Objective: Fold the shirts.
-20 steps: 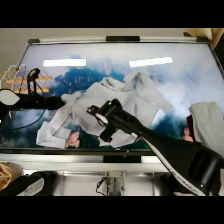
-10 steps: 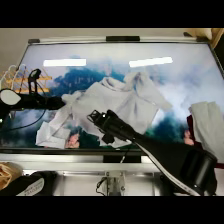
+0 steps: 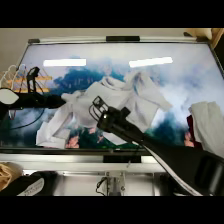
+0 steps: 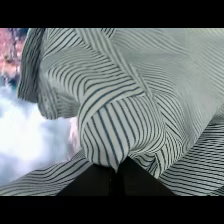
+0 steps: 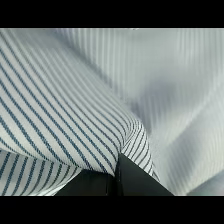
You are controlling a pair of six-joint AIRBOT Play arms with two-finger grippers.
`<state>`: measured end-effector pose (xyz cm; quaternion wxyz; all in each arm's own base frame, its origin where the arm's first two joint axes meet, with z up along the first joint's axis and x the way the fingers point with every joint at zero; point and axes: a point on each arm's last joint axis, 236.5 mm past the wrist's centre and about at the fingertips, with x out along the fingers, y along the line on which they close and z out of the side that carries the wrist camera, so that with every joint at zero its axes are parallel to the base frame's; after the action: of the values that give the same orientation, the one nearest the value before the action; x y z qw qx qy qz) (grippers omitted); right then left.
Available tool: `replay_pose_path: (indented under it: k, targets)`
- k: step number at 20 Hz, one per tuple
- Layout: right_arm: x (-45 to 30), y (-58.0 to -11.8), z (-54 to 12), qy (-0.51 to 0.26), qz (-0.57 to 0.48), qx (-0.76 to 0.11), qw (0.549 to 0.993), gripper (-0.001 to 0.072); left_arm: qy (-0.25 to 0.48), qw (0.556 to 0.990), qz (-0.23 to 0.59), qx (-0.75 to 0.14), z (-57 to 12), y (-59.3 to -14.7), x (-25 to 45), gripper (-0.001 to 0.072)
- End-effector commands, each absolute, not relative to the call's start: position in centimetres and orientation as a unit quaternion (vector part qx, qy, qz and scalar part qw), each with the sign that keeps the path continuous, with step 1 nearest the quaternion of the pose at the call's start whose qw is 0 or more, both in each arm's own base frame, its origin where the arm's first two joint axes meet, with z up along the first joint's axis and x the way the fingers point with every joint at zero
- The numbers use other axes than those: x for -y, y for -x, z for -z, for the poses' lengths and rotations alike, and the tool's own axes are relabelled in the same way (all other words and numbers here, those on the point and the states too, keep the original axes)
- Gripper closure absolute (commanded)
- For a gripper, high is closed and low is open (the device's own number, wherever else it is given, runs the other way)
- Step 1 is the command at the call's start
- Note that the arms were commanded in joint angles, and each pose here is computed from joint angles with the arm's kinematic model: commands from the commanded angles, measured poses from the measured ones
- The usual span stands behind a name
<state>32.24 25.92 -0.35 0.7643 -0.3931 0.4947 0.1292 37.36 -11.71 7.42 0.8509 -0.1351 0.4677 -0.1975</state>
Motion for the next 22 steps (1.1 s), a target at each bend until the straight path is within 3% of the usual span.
replay_pose_path:
  k: [1, 3, 5, 8, 11, 13, 16, 19, 22]
  targets:
    - [-23.7, -35.7, -10.9, 0.438, -0.105, -0.354, 0.819, 0.0637, 0.143, 0.885, 0.259, -0.36, -16.3, -38.2, 14.0, 0.0654]
    - [-22.2, -36.2, -20.6, 0.443, -0.1, -0.257, 0.853, 0.0637, 0.133, 0.923, 0.286, -0.222, -27.6, -37.6, 14.5, 0.0655]
    - [-20.9, -34.7, -31.2, 0.391, -0.116, -0.155, 0.9, 0.0637, 0.13, 0.945, 0.295, -0.053, -40.8, -33.7, 14.0, 0.0654]
    - [-18.4, -28.5, -47.7, 0.168, -0.178, 0.016, 0.969, 0.0637, 0.114, 0.93, 0.307, 0.164, -55.8, -22.6, 13.0, 0.0655]
    - [-16.5, -23.0, -54.7, 0.022, -0.257, 0.079, 0.963, 0.0637, 0.117, 0.9, 0.309, 0.284, -62.4, -13.9, 11.4, 0.0656]
    - [-16.6, -21.1, -54.7, -0.011, -0.299, 0.063, 0.952, 0.0637, 0.148, 0.885, 0.32, 0.304, -63.8, -10.9, 10.9, 0.0656]
    - [-14.5, -21.3, -51.8, -0.034, -0.274, -0.011, 0.961, 0.0637, 0.107, 0.9, 0.338, 0.253, -61.2, -10.6, 12.6, 0.0657]
    - [-9.7, -23.5, -44.9, 0.023, -0.146, -0.145, 0.978, 0.0637, 0.099, 0.94, 0.295, 0.139, -56.0, -15.9, 12.2, 0.0657]
    - [-7.9, -26.3, -41.8, 0.123, -0.041, -0.198, 0.972, 0.0637, 0.105, 0.973, 0.205, 0.011, -48.3, -25.9, 9.8, 0.0657]
